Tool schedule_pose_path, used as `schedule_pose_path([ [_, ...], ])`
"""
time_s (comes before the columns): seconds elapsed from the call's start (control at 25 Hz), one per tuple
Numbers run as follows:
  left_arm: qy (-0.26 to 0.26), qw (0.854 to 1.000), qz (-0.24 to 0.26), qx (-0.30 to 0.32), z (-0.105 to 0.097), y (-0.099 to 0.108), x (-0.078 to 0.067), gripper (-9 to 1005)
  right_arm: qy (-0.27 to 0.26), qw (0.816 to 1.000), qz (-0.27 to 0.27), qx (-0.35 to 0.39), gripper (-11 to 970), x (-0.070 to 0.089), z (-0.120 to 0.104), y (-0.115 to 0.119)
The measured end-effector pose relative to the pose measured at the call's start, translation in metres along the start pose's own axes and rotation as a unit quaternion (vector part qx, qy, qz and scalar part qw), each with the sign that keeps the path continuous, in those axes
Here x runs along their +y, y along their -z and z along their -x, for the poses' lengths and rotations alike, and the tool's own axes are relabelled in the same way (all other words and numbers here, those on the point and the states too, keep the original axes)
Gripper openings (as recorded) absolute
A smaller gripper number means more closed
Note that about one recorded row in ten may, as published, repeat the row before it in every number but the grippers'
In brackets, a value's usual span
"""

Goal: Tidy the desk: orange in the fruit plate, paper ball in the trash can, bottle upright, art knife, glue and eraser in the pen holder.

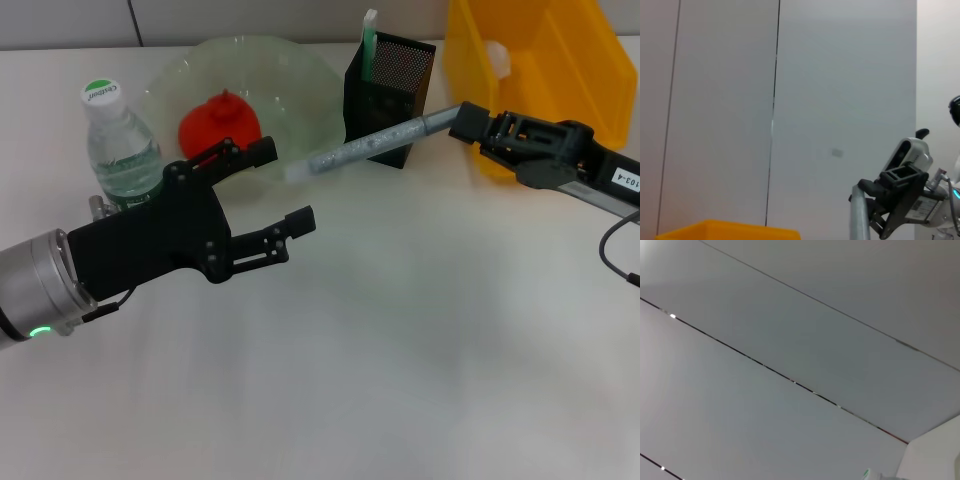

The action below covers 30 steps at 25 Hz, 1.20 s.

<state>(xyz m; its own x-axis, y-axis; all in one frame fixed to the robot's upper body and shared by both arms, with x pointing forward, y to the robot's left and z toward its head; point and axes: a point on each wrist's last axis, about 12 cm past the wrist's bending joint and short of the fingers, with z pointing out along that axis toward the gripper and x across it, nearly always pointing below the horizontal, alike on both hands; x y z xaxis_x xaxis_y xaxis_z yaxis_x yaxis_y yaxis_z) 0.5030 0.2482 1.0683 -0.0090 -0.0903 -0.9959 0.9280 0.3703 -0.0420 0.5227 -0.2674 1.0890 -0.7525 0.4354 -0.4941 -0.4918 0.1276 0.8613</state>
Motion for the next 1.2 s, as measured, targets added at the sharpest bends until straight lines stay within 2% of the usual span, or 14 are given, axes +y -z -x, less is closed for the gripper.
schedule_pose_path([
  [0.64,-0.014,1.0,-0.001,0.0,-0.002,-0.0043,-0.0005,811,-0.058,0.998,-0.003,0.01,134,-0.0041,-0.0066,-0.0066],
  [0.96,-0.017,1.0,-0.003,0.004,-0.003,-0.0052,-0.0007,811,-0.07,0.997,-0.008,0.021,134,-0.0047,-0.0067,-0.0085],
  [1.16,-0.02,1.0,-0.001,0.003,-0.0057,-0.0057,-0.0025,586,-0.074,0.997,-0.008,0.022,134,-0.0044,-0.0053,-0.009],
  [1.2,-0.021,1.0,-0.001,0.003,-0.0056,-0.0059,-0.0025,575,-0.074,0.997,-0.008,0.022,134,-0.0044,-0.0052,-0.009],
])
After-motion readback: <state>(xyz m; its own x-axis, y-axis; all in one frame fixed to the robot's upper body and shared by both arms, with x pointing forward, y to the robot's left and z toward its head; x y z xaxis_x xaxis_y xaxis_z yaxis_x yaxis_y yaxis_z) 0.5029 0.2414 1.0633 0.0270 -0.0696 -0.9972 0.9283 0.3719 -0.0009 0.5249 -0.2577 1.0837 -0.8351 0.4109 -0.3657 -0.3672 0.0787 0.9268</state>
